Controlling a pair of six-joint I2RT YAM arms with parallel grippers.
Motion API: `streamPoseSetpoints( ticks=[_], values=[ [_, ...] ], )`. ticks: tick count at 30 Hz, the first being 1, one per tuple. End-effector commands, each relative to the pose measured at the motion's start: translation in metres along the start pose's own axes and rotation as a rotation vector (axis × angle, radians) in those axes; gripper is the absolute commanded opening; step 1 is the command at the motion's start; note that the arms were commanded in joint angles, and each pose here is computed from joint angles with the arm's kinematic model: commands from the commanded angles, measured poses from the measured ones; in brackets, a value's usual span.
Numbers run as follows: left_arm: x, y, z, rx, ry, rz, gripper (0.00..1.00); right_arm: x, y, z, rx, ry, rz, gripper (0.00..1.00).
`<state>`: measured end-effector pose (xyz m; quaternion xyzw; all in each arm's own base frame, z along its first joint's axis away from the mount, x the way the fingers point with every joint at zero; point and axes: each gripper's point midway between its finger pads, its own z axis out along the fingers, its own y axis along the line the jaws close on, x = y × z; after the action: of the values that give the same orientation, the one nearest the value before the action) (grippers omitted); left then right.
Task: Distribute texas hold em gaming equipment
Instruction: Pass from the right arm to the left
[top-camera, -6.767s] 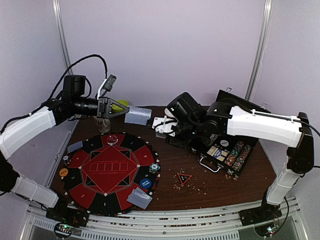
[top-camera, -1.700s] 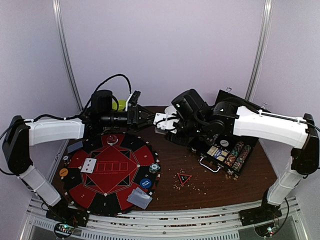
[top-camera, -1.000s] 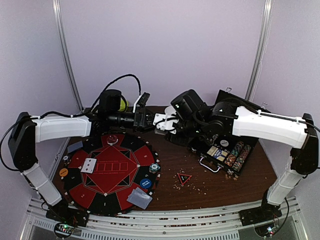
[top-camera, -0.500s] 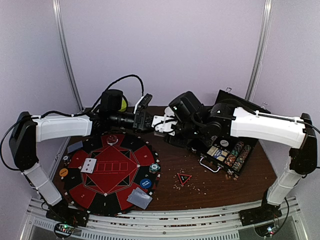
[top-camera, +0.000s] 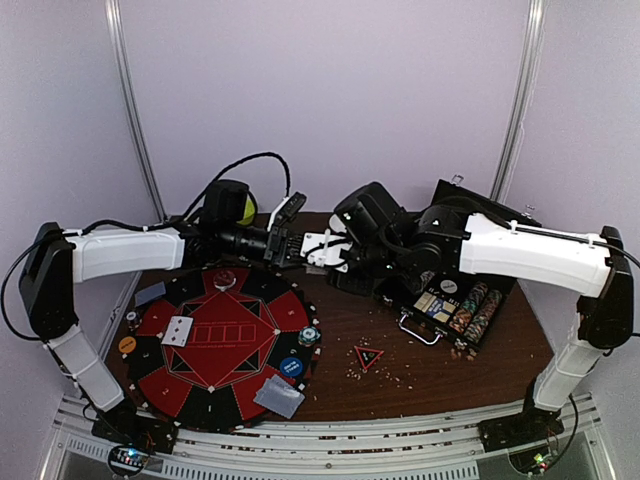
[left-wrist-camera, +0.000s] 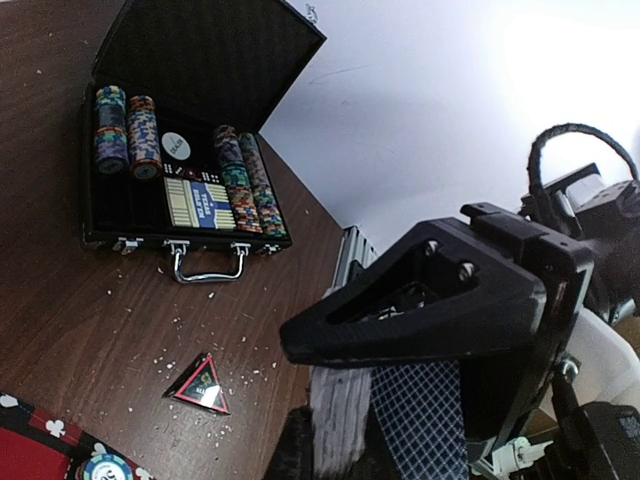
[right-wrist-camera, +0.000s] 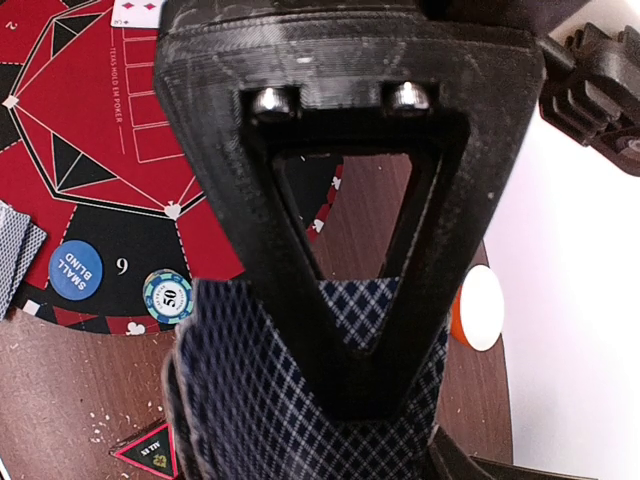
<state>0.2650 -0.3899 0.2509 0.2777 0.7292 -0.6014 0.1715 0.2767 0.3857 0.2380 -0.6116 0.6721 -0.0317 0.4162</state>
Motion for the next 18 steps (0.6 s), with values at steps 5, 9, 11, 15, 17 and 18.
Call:
streamPoseSetpoints(
  ticks=[5,9,11,15,17,18],
  values=[
    [-0.008,-0.033,0.0,0.089,-0.009,0.115,0.0,-0.011,-0.012,-0.003,0.046,-0.028,0.023,0.48],
    [-0.016,-0.043,-0.007,0.07,-0.054,0.167,0.0,-0.008,-0.013,-0.005,0.04,-0.039,0.065,0.9],
    [-0.018,-0.045,-0.011,0.045,-0.071,0.214,0.0,-0.007,-0.013,-0.009,0.009,-0.056,0.096,1.0],
    [-0.015,-0.048,-0.015,0.022,-0.062,0.283,0.0,-0.008,-0.012,-0.016,-0.053,-0.079,0.123,1.0],
    [-0.012,-0.046,-0.014,0.003,-0.044,0.296,0.0,-0.006,-0.007,-0.015,-0.082,-0.064,0.108,1.0],
    [-0.011,-0.042,-0.014,-0.013,-0.035,0.293,0.0,-0.005,-0.007,-0.014,-0.084,-0.054,0.105,1.0]
  ],
)
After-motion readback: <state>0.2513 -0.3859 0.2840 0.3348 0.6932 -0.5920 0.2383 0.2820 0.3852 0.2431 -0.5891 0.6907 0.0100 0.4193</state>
